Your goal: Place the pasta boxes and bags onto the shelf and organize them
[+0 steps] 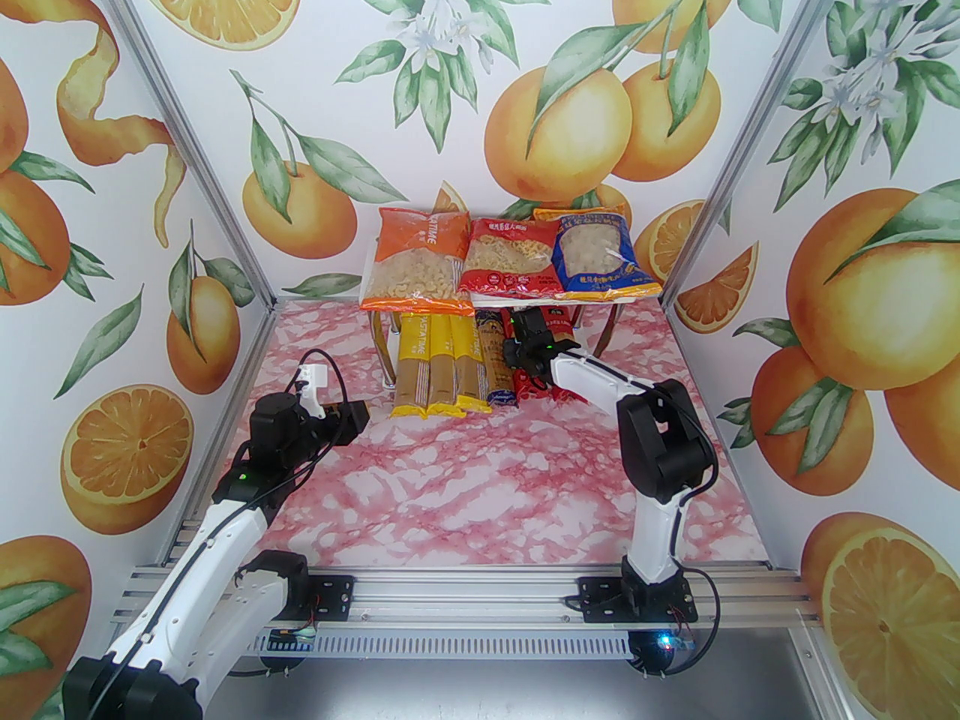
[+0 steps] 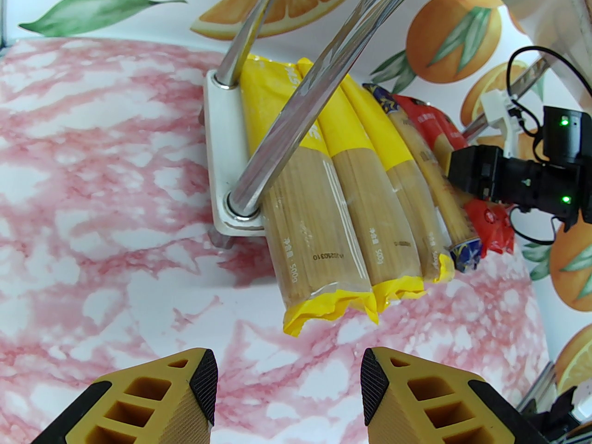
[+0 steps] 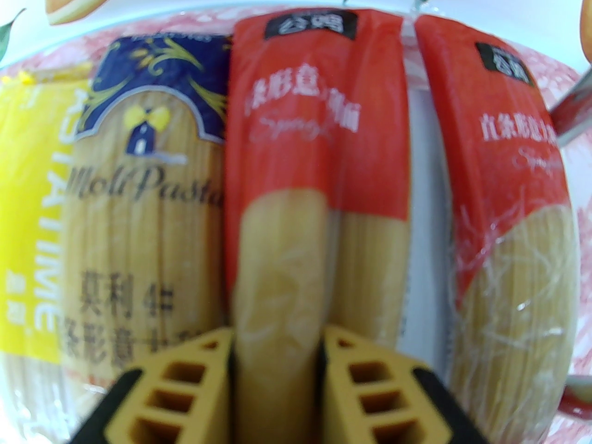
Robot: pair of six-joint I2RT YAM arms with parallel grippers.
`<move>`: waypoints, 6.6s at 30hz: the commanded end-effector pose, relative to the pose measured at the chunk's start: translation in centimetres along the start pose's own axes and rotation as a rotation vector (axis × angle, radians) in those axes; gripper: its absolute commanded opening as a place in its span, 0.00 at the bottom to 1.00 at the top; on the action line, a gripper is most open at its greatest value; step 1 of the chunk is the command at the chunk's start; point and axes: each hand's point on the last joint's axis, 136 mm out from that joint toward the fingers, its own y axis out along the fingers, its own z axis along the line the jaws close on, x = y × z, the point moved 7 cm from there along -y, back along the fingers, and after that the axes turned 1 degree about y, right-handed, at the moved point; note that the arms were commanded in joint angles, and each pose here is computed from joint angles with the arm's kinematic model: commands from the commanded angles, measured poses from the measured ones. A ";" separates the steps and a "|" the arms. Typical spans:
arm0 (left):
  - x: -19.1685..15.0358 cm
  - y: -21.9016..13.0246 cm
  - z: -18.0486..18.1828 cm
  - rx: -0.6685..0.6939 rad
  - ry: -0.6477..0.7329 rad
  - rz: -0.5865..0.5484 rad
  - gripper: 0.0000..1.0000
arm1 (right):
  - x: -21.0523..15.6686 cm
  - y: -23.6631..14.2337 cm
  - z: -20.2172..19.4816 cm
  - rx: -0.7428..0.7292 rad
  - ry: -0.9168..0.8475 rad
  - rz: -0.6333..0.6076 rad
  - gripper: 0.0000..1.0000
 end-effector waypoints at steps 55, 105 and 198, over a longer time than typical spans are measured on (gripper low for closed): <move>-1.6 0.2 0.4 0.034 0.005 0.010 0.54 | -5.1 -16.0 -2.3 0.109 0.046 -0.161 0.63; 1.3 -2.5 0.9 0.102 0.035 -0.200 0.54 | -4.0 -13.4 8.7 0.244 -0.075 -0.153 0.57; 0.6 -2.8 0.9 0.099 0.059 -0.186 0.58 | -2.5 3.5 8.5 0.000 -0.006 0.077 0.37</move>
